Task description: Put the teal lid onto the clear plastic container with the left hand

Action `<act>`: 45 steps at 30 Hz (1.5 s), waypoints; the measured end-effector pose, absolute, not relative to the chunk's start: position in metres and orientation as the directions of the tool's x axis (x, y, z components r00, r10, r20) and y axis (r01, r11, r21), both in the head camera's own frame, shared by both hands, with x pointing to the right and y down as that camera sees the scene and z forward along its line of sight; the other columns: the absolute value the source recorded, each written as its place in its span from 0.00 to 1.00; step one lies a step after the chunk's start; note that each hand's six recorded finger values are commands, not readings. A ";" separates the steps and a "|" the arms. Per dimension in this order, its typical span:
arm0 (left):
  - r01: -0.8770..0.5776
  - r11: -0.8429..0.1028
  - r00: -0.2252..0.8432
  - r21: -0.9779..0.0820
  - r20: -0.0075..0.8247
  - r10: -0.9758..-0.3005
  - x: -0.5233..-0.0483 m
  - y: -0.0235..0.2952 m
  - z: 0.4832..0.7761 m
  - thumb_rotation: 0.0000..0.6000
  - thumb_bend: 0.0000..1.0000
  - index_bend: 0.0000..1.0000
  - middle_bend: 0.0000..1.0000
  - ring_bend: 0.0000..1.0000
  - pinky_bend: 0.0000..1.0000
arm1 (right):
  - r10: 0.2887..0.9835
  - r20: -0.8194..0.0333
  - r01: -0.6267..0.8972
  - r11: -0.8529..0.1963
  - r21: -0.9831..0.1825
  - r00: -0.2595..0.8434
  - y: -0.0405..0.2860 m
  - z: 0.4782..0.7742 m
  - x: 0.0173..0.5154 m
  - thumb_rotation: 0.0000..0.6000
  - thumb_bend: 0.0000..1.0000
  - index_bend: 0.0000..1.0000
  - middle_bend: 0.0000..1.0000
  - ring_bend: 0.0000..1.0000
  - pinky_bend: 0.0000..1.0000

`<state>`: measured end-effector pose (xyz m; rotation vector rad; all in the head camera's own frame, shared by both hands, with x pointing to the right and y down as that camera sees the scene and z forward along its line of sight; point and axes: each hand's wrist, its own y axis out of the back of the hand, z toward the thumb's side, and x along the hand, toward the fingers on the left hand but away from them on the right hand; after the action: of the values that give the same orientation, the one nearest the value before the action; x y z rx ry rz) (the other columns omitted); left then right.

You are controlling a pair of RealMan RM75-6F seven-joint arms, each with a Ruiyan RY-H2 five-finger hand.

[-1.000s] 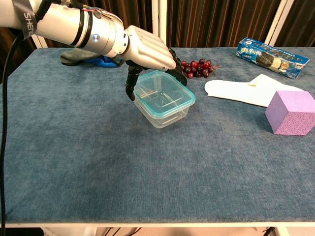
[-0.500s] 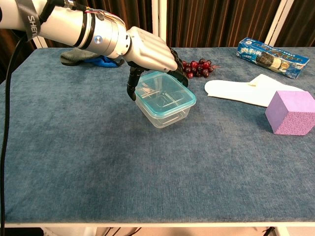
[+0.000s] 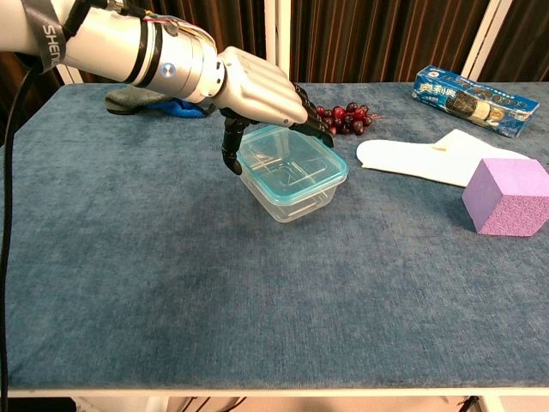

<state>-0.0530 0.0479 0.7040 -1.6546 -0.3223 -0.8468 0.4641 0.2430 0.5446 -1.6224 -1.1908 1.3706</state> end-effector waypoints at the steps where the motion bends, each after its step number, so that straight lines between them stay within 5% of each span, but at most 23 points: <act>1: 0.623 -0.271 0.698 -0.734 0.678 -0.231 -0.053 0.048 0.704 1.00 0.16 0.03 0.00 0.00 0.00 | 0.939 -0.342 0.208 -0.339 -0.917 0.021 0.243 0.545 0.464 1.00 0.12 0.00 0.02 0.00 0.00; 18: 0.552 -0.323 0.722 -0.769 0.634 -0.277 -0.059 0.045 0.688 1.00 0.10 0.01 0.00 0.00 0.00 | 0.940 -0.339 0.211 -0.336 -0.918 0.025 0.243 0.544 0.464 1.00 0.12 0.00 0.02 0.00 0.00; 25: 0.403 -0.439 0.747 -0.803 0.566 -0.348 -0.077 0.049 0.671 0.99 0.08 0.11 0.04 0.00 0.00 | 0.940 -0.338 0.215 -0.338 -0.916 0.037 0.242 0.546 0.461 1.00 0.12 0.00 0.02 0.00 0.00; 31: 0.395 -0.481 0.728 -0.783 0.586 -0.356 -0.084 0.060 0.681 0.83 0.07 0.11 0.04 0.00 0.00 | 0.940 -0.337 0.222 -0.339 -0.914 0.044 0.240 0.547 0.460 1.00 0.12 0.00 0.02 0.00 0.00; 45: 0.447 -0.491 0.686 -0.748 0.639 -0.348 -0.086 0.076 0.707 0.82 0.06 0.11 0.04 0.00 0.00 | 0.939 -0.341 0.225 -0.342 -0.912 0.045 0.241 0.549 0.461 1.00 0.12 0.00 0.02 0.00 0.00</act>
<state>-0.0864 0.0759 0.7068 -1.8548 -0.0778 -0.9535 0.4607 0.2410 0.5493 -1.6491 -1.1891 1.3429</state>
